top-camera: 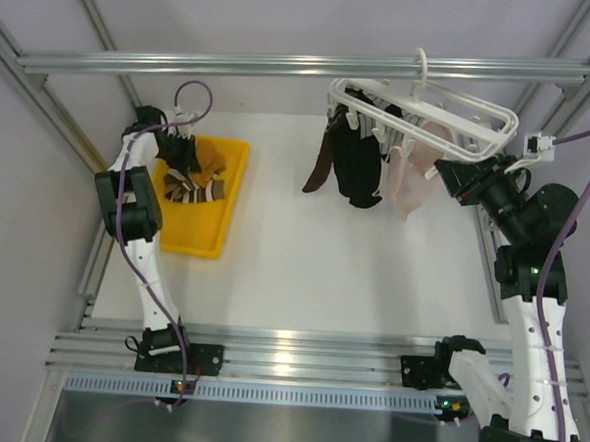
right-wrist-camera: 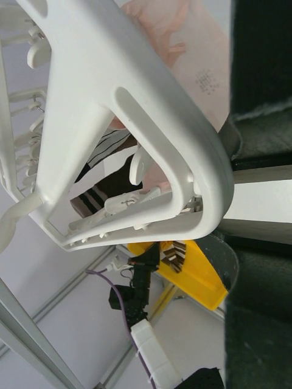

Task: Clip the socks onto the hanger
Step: Adjust the sock in the bin, then pick up the sock from the bin.

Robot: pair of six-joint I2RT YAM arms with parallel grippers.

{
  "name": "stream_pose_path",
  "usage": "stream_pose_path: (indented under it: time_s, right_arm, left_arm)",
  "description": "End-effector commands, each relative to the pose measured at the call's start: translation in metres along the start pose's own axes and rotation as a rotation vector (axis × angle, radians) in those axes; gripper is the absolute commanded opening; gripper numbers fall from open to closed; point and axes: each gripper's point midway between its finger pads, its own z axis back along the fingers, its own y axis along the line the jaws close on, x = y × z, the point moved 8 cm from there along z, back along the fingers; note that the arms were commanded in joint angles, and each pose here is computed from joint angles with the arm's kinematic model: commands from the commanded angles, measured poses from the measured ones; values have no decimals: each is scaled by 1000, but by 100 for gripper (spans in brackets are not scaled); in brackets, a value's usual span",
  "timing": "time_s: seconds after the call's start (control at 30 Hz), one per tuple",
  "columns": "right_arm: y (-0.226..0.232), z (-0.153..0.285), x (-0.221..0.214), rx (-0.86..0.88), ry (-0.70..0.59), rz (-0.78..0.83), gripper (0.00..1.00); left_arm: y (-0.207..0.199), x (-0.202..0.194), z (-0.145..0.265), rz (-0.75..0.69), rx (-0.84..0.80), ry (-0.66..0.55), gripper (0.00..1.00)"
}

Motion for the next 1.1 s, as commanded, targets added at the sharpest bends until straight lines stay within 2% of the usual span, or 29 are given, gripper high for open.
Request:
stream_pose_path:
  time_s: [0.0,0.07,0.13,0.23,0.33,0.4,0.5,0.63,0.83,1.07]
  right_arm:
    - [-2,1,-6,2,44,-3,0]
    - [-2,2,-6,2,44,0,0]
    - [-3,2,-7,0,46,0,0]
    - [-2,4,-7,2,43,4,0]
    - [-2,5,-7,7,42,15,0]
    - [-1,5,-7,9,43,18,0]
    - [0,5,-7,21,47,24,0]
    - [0,4,-6,23,45,35,0]
    - [-3,1,-7,18,51,30,0]
    - [-6,-2,-6,9,56,30,0]
  left_arm:
    - [17,31,2,47,82,-102,20]
    - [17,35,5,48,96,-114,34]
    - [13,36,11,34,89,-108,43]
    - [-1,35,33,-2,74,-88,51]
    - [-19,33,70,-107,90,-75,57]
    - [-25,19,82,-134,54,-50,62]
    - [-38,6,103,-197,5,2,63]
    - [-53,-16,109,-311,-77,86,61]
    - [-60,-38,81,-375,-213,143,60]
    - [-59,-22,40,-509,-295,88,60]
